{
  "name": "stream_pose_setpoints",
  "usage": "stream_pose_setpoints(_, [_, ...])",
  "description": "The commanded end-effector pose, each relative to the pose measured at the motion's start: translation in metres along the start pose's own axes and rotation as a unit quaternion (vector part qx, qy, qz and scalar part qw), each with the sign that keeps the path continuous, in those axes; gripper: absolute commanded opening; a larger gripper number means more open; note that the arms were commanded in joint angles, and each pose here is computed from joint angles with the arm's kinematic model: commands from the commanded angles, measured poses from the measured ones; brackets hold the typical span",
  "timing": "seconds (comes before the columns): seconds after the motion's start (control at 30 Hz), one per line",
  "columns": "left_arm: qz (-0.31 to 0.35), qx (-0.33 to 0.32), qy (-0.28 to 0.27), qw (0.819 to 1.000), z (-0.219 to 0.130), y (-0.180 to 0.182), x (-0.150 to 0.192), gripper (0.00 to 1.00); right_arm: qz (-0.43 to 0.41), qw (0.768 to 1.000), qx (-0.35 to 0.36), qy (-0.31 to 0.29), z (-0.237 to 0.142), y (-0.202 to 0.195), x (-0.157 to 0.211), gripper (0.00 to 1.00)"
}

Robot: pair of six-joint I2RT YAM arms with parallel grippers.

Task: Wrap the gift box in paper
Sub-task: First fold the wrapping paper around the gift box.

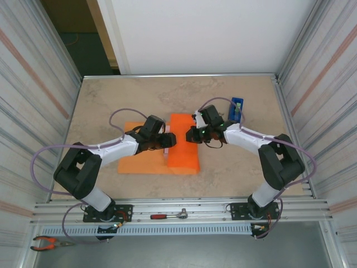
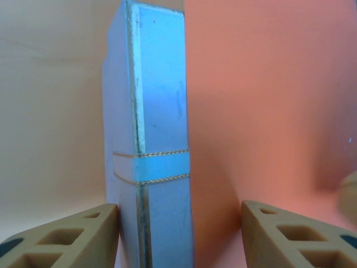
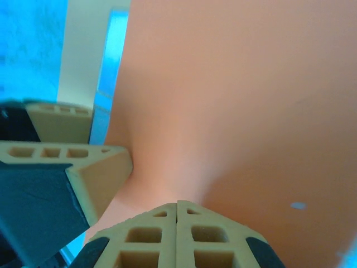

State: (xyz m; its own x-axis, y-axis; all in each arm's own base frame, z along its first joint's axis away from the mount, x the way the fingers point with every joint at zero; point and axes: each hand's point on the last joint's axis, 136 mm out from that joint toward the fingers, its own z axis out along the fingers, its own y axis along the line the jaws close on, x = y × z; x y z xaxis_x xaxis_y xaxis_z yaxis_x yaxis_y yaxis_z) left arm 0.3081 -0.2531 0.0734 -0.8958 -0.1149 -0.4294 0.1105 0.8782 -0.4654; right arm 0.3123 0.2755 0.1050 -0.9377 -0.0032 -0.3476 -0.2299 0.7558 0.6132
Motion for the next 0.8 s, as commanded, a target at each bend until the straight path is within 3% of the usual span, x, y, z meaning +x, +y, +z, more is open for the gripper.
stream_pose_setpoints(0.0, [-0.01, -0.037, 0.023, 0.999, 0.004, 0.02, 0.024, 0.55, 0.026, 0.998, 0.015, -0.059, -0.036, -0.002, -0.024, 0.14])
stream_pose_setpoints(0.13, [-0.01, -0.042, 0.026, 0.999, 0.007, 0.021, 0.027, 0.53, 0.04, 0.991, 0.054, -0.117, -0.057, -0.021, -0.044, 0.21])
stream_pose_setpoints(0.2, [-0.01, -0.046, 0.027, 0.999, 0.008, 0.022, 0.029, 0.53, 0.05, 0.988, 0.071, -0.128, -0.062, -0.032, -0.048, 0.17])
stream_pose_setpoints(0.33, [-0.011, -0.05, 0.027, 0.998, 0.009, 0.023, 0.032, 0.53, 0.067, 0.994, 0.035, -0.081, -0.051, -0.045, -0.04, 0.0])
stream_pose_setpoints(0.5, [-0.013, -0.057, 0.027, 0.998, 0.009, 0.026, 0.035, 0.53, 0.053, 0.998, 0.02, -0.019, -0.028, -0.047, -0.039, 0.0])
stream_pose_setpoints(0.77, [-0.015, -0.06, 0.028, 0.998, 0.01, 0.028, 0.037, 0.53, 0.021, 0.999, 0.002, 0.025, -0.001, -0.022, -0.049, 0.0])
